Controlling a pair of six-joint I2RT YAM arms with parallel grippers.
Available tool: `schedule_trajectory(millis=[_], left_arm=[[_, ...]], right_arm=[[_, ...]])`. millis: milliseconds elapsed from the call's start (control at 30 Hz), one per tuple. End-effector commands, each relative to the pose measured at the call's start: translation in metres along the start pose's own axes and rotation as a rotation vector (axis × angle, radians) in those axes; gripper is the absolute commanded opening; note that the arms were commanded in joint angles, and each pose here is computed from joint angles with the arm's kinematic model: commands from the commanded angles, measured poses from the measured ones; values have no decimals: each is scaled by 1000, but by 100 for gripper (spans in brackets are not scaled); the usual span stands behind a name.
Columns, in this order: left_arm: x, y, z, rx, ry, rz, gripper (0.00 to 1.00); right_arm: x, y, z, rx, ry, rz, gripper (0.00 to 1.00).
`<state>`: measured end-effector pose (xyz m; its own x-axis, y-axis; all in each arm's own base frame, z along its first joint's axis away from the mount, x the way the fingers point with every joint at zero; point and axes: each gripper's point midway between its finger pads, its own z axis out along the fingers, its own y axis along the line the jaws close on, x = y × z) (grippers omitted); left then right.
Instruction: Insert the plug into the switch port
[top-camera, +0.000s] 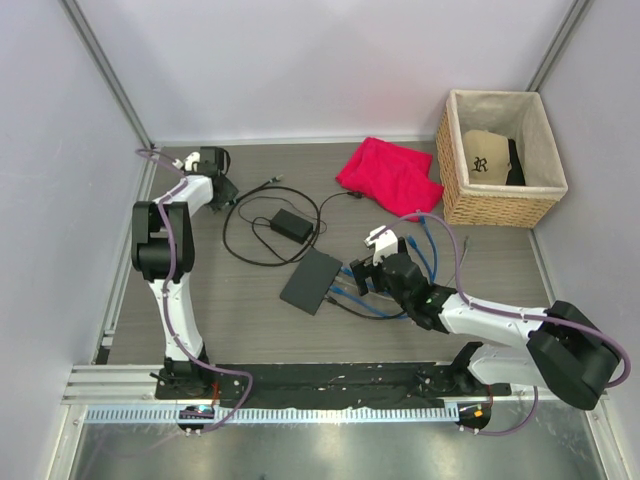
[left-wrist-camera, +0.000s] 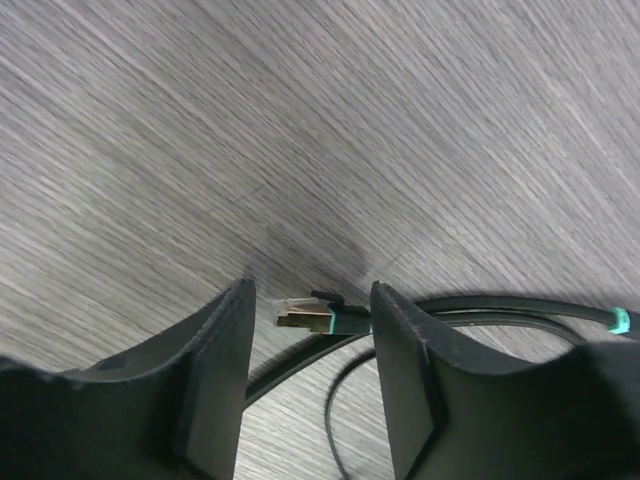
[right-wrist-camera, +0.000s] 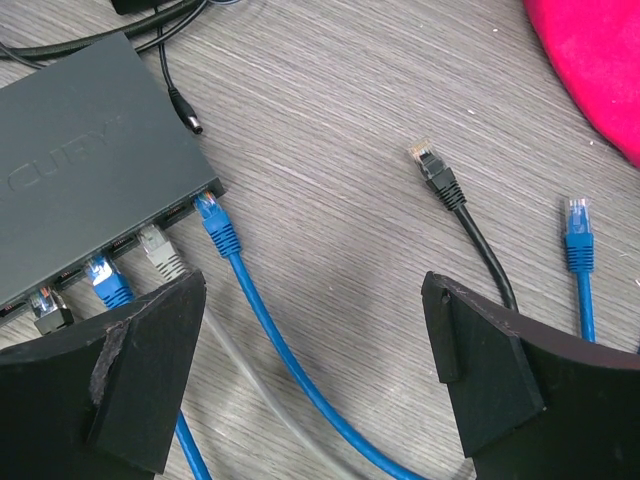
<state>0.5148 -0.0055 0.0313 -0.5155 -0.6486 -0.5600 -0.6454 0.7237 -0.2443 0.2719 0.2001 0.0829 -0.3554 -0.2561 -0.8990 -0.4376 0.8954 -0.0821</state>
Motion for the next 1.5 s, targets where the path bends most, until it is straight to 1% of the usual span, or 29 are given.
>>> schedule_trajectory(millis=[0, 67, 100, 167, 267, 300, 367, 400, 433, 567, 667, 700, 767, 800, 833, 900, 933, 1033, 1133, 1233, 1333, 1367, 1433, 1467], left_arm=[[20, 0, 1, 12, 90, -42, 49], [19, -4, 0, 31, 85, -57, 45], [18, -5, -1, 36, 84, -62, 39], [19, -9, -3, 50, 95, -73, 36], [17, -12, -6, 65, 89, -85, 26], [14, -13, -8, 69, 83, -88, 18], [6, -13, -14, 72, 58, -92, 10], [1, -12, -17, 71, 47, -93, 1], [-5, -10, -24, 73, 28, -95, 0], [-24, 3, -41, 36, -53, -74, 0], [-28, 4, -47, 62, -89, -8, 21], [-27, 3, -47, 74, -93, 47, 33], [-25, -4, -45, 110, -93, 121, 43], [-20, -6, -43, 139, -73, 195, 50], [-19, -10, -41, 160, -71, 228, 53], [-7, -6, -29, 152, -26, 304, 59], [-4, -5, -30, 157, 2, 363, 59], [14, 3, -22, 132, 73, 458, 60], [25, 11, -20, 102, 123, 508, 59], [35, 26, -20, 54, 172, 551, 55], [46, 42, -20, 2, 232, 588, 50], [48, 46, -20, -12, 245, 593, 47], [52, 57, -23, -60, 279, 608, 43], [54, 64, -23, -89, 290, 615, 36]], right_arm=[[-19, 3, 3, -6, -60, 35, 97], [-19, 3, 3, -10, -60, 36, 97], [-19, 3, 3, -10, -61, 36, 97], [-19, 5, 3, -14, -61, 36, 96], [-19, 5, 3, -16, -59, 37, 96], [-18, 5, 3, -19, -57, 37, 96], [-19, 6, 3, -23, -59, 39, 96], [-18, 6, 3, -25, -57, 37, 96], [-18, 7, 3, -26, -55, 36, 96], [-19, 9, 3, -40, -53, 35, 96], [-19, 11, 3, -49, -51, 36, 95], [-19, 11, 3, -52, -52, 36, 95], [-18, 13, 3, -59, -48, 35, 95], [-18, 13, 3, -61, -47, 35, 95], [-18, 13, 3, -61, -45, 34, 95], [-18, 13, 3, -63, -42, 32, 95], [-17, 14, 4, -65, -41, 32, 95], [-16, 15, 5, -69, -34, 31, 95], [-16, 16, 5, -76, -29, 27, 95], [-16, 17, 6, -80, -25, 27, 94], [-15, 19, 5, -88, -19, 28, 94], [-15, 19, 5, -88, -21, 26, 94], [-17, 19, 4, -88, -25, 29, 93], [-16, 19, 4, -88, -22, 30, 93]])
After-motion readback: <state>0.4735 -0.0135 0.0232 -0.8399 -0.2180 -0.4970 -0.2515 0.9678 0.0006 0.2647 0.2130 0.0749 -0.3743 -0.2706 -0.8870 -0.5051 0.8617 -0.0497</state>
